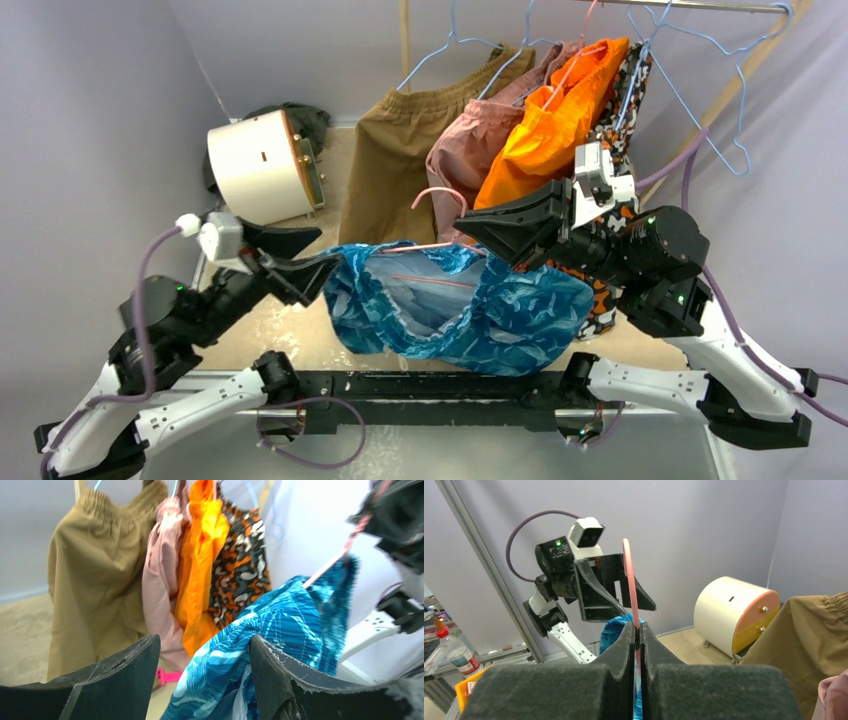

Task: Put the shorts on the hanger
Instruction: Hang the shorts on the hanger.

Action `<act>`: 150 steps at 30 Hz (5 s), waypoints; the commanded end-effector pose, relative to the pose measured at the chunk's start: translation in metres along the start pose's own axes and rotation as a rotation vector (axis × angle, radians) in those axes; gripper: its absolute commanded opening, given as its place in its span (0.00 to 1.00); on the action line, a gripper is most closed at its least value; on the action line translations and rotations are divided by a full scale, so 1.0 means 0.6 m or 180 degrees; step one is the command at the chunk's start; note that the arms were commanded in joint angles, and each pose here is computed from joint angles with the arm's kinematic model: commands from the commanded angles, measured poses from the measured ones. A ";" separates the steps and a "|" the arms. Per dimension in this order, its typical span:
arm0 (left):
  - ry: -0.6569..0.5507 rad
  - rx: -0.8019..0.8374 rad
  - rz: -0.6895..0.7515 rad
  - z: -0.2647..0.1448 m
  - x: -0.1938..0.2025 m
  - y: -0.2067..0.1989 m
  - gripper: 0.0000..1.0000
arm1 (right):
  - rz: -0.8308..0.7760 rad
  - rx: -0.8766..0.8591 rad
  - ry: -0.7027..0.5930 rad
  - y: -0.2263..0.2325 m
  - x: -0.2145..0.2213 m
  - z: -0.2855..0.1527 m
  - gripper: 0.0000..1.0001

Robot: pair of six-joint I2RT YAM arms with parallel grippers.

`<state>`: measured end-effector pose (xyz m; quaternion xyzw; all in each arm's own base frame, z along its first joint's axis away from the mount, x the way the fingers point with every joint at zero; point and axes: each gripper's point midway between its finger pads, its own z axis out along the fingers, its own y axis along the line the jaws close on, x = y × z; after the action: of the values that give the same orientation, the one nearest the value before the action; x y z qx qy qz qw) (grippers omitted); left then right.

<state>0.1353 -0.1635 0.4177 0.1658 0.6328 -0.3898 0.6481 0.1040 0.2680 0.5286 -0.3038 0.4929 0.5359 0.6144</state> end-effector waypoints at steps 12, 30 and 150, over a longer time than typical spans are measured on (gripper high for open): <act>-0.0740 0.0894 0.0115 -0.049 -0.105 -0.083 0.67 | -0.0010 -0.0230 -0.0367 0.027 -0.049 -0.002 0.00; 0.0180 0.1823 0.0221 0.074 -0.023 -0.186 0.68 | 0.0015 -0.0201 -0.0290 0.022 -0.025 -0.007 0.00; 0.1201 0.0085 -0.1127 0.058 0.169 -0.048 0.68 | -0.0091 0.0869 -0.0100 -0.081 -0.024 0.011 0.00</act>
<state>0.1273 -0.2279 0.3465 0.1177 0.7477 -0.4715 0.4525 0.1560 0.2635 0.4953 -0.2495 0.5967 0.4302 0.6299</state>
